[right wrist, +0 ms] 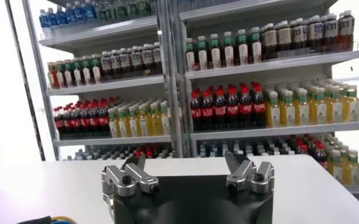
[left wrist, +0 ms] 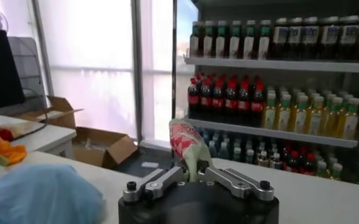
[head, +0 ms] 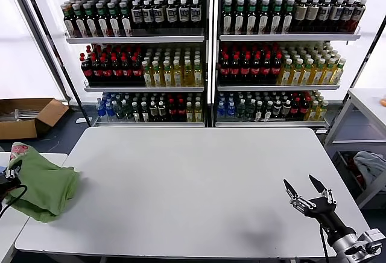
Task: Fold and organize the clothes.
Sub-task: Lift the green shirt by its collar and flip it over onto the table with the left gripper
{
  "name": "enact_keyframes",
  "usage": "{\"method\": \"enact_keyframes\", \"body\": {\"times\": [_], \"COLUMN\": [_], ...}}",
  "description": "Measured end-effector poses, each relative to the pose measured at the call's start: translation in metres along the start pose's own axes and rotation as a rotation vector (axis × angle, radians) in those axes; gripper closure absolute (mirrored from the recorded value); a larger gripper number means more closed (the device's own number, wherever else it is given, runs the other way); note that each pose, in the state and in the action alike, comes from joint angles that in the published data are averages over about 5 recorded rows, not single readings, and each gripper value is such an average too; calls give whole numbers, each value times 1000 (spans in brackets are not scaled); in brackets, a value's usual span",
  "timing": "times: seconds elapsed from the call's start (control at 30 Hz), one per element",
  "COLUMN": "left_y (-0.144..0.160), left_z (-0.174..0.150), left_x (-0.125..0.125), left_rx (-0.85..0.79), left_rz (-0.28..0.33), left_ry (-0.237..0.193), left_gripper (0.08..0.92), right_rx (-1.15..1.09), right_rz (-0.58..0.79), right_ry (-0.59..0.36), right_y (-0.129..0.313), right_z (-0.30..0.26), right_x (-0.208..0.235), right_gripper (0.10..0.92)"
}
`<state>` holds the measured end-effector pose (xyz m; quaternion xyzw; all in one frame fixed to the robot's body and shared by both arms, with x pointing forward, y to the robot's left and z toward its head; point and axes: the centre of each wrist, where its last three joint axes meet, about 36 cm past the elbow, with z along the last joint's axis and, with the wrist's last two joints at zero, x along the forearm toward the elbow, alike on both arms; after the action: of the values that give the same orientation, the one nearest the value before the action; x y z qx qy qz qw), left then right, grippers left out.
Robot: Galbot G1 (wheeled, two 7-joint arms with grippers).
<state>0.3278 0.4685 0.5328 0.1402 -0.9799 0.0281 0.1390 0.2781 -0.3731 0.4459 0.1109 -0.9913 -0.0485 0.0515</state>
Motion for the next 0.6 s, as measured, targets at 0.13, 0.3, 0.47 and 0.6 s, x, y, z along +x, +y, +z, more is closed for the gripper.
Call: {"method": "enact_keyframes", "body": {"times": [0.13,0.3,0.47,0.6], "left_y": [-35,-92,-151,-197], "left_z": [12,35,60,77], "left_x": [10,24,38,47], "left_rx": [5,44,121,191], "left_rz": [33,105,196,275], "left_ry": [10,43,109,176], "left_gripper": [884,884,884,884], "right_rx": [-8,-19,-24,-25], "right_rz": [8,15,18,19], "right_ry": [0,3,10,19], "right_y": [-1,-2,-2,-1], "right_z": [1,4,7,8], "right_x": [3,4,5,6], "right_gripper": [200,200,200,200]}}
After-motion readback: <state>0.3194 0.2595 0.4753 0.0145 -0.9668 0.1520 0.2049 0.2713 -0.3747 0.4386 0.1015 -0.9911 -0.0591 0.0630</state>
